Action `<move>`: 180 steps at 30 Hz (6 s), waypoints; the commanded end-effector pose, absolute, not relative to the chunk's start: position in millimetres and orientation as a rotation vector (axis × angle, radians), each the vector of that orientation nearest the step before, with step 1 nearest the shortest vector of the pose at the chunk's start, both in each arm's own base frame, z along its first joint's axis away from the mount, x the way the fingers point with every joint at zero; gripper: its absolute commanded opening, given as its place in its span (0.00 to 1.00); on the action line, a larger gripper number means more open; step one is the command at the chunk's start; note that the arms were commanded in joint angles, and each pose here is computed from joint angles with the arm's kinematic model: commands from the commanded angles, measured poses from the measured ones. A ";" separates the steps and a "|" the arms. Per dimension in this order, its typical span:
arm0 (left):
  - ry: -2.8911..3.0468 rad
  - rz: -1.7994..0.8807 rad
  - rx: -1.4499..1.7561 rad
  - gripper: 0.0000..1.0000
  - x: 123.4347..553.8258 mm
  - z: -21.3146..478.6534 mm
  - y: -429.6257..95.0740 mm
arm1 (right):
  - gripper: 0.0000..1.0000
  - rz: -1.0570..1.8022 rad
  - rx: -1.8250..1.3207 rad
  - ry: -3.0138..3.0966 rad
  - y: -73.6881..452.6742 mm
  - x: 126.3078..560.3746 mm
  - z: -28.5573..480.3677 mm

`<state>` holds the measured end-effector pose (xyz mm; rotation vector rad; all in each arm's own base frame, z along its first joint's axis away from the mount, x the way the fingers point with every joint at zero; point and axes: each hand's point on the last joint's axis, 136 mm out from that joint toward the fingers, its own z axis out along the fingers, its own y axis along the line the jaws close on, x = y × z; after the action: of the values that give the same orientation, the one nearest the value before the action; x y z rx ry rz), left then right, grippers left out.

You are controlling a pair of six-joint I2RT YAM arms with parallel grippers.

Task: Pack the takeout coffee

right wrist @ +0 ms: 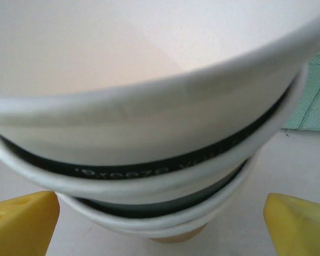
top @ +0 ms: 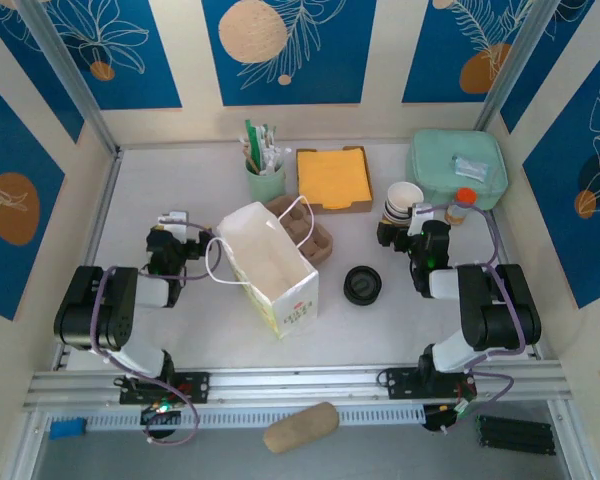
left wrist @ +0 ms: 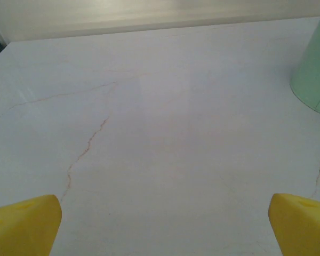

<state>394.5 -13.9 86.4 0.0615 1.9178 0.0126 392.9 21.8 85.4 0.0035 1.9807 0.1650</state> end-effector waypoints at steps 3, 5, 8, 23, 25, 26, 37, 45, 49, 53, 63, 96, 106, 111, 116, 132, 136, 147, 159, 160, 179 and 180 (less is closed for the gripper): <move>1.897 0.001 0.100 1.00 396.6 92.3 -20.0 | 0.99 0.163 0.015 1.950 21.2 396.8 93.5; 1.899 0.001 0.101 0.99 396.5 91.9 -20.0 | 0.99 0.163 0.015 1.950 21.2 396.9 93.6; 1.897 0.001 0.100 0.99 396.6 92.4 -20.0 | 0.99 0.163 0.015 1.951 21.3 396.7 93.4; 1.911 -0.005 0.099 0.99 397.9 90.2 -20.4 | 0.99 0.169 0.019 1.955 20.6 397.3 92.7; 1.900 -0.005 0.098 1.00 396.3 92.1 -20.1 | 0.99 0.167 0.017 1.953 20.4 396.7 92.9; 1.894 0.007 0.079 0.99 395.9 93.8 -17.0 | 0.99 0.170 0.017 1.945 20.9 396.7 95.0; 1.898 0.131 -0.197 0.99 374.7 158.7 22.5 | 0.99 0.219 0.353 2.038 0.3 385.3 149.6; 1.959 -0.025 -0.420 1.00 324.9 239.1 22.1 | 1.00 0.739 0.247 2.077 65.6 339.9 210.8; 1.988 -0.178 -0.444 0.99 286.2 281.1 6.0 | 0.96 0.792 0.017 2.179 119.2 293.3 225.9; 2.031 -0.371 -0.387 0.99 250.7 313.8 -21.4 | 0.94 0.812 -0.178 2.270 153.9 243.1 232.4; 2.113 -0.885 -0.250 0.94 194.2 349.2 -91.0 | 0.84 0.812 -0.325 2.630 164.7 132.3 190.9; 2.204 -0.538 -0.161 0.56 217.6 314.0 -94.3 | 0.76 0.836 -0.862 2.641 320.9 170.6 122.7; 2.161 -0.428 -0.186 0.95 221.7 325.3 -77.5 | 0.72 0.887 -0.767 2.598 365.4 220.6 120.2; 2.131 -0.346 -0.231 0.99 222.9 332.0 -62.7 | 0.70 0.900 -0.741 2.586 388.3 245.3 121.6; 2.090 -0.292 -0.268 1.00 224.9 339.0 -51.7 | 0.70 0.914 -0.688 2.580 408.5 273.6 121.2; 2.027 -0.303 -0.252 0.99 235.3 363.0 -55.1 | 0.69 1.032 -0.604 2.537 494.9 385.7 124.3; 2.030 -0.322 -0.243 0.99 236.2 364.4 -58.7 | 0.69 1.067 -0.676 2.507 507.2 391.7 133.5; 2.022 -0.377 -0.186 0.99 239.5 377.9 -70.9 | 0.69 1.173 -0.823 2.310 470.9 345.7 243.5; 2.040 -0.555 -0.104 0.99 254.4 381.3 -108.4 | 0.69 1.050 -0.539 2.343 336.7 331.6 276.3; 2.045 -0.569 -0.101 0.99 255.9 379.7 -111.7 | 0.69 1.030 -0.505 2.357 324.7 330.2 274.5; 2.201 -0.744 0.150 0.99 287.6 309.6 -239.0 | 0.63 0.439 0.110 2.564 90.3 369.9 245.9; 2.212 -0.755 0.156 1.00 290.2 304.4 -244.8 | 0.61 0.394 0.117 2.583 84.1 374.9 240.9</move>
<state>286.3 -226.6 302.6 0.1353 2.2374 -0.6793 375.6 101.7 262.2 0.1189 2.4759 0.5367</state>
